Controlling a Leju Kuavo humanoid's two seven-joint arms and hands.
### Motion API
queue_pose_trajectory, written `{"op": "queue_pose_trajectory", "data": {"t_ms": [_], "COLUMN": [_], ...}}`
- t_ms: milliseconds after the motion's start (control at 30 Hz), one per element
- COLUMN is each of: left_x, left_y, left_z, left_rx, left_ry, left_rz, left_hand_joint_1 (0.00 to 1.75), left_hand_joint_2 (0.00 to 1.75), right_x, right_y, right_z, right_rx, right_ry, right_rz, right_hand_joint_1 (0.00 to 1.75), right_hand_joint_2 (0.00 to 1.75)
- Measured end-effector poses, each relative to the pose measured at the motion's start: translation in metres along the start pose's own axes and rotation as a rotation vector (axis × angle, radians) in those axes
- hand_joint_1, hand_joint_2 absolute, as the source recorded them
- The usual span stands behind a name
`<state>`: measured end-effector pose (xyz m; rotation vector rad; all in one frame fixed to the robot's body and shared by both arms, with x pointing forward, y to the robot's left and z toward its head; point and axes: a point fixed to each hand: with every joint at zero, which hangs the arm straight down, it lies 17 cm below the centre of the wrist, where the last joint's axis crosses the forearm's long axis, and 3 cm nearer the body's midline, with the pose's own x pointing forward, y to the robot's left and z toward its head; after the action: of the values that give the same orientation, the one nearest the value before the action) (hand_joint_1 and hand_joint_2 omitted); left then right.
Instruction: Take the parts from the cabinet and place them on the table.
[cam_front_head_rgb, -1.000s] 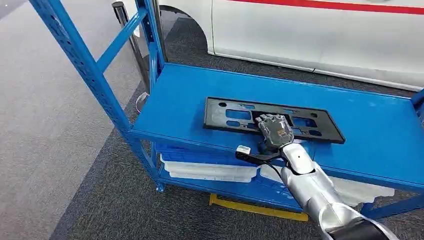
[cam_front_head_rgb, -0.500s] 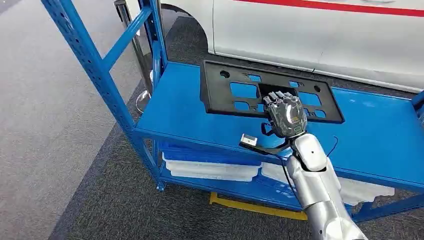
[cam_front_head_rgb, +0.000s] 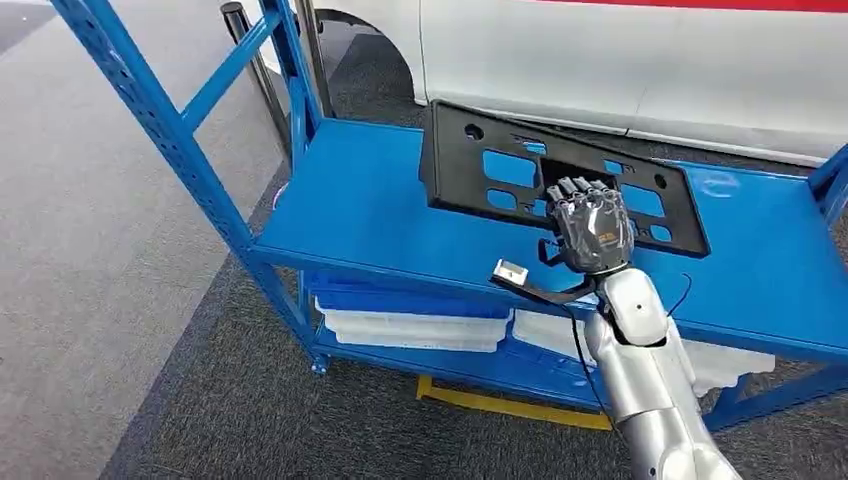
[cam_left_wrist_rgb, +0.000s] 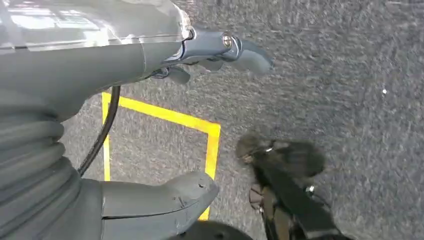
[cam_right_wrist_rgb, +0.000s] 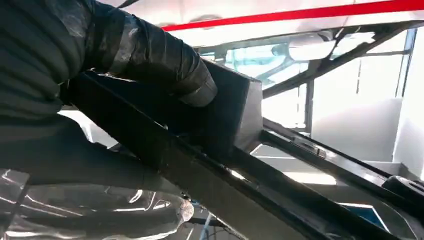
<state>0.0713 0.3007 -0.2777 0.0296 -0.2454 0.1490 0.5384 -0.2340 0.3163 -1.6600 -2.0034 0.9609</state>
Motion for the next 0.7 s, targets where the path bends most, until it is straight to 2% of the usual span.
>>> {"op": "queue_pose_trajectory", "data": {"t_ms": [700], "left_x": [0.0049], "left_y": [-0.001], "left_z": [-0.0007], "left_rx": [0.0], "left_ry": [-0.004], "left_rz": [0.002], "left_hand_joint_1": [0.0], "left_hand_joint_2": [1.75], "right_x": [-0.0069], "right_y": [-0.0028], "right_z": [0.0006], "right_rx": [-0.008], "right_ry": [0.008], "right_rz": [-0.002], "right_hand_joint_1": [1.75], "right_hand_joint_2": [1.75]}}
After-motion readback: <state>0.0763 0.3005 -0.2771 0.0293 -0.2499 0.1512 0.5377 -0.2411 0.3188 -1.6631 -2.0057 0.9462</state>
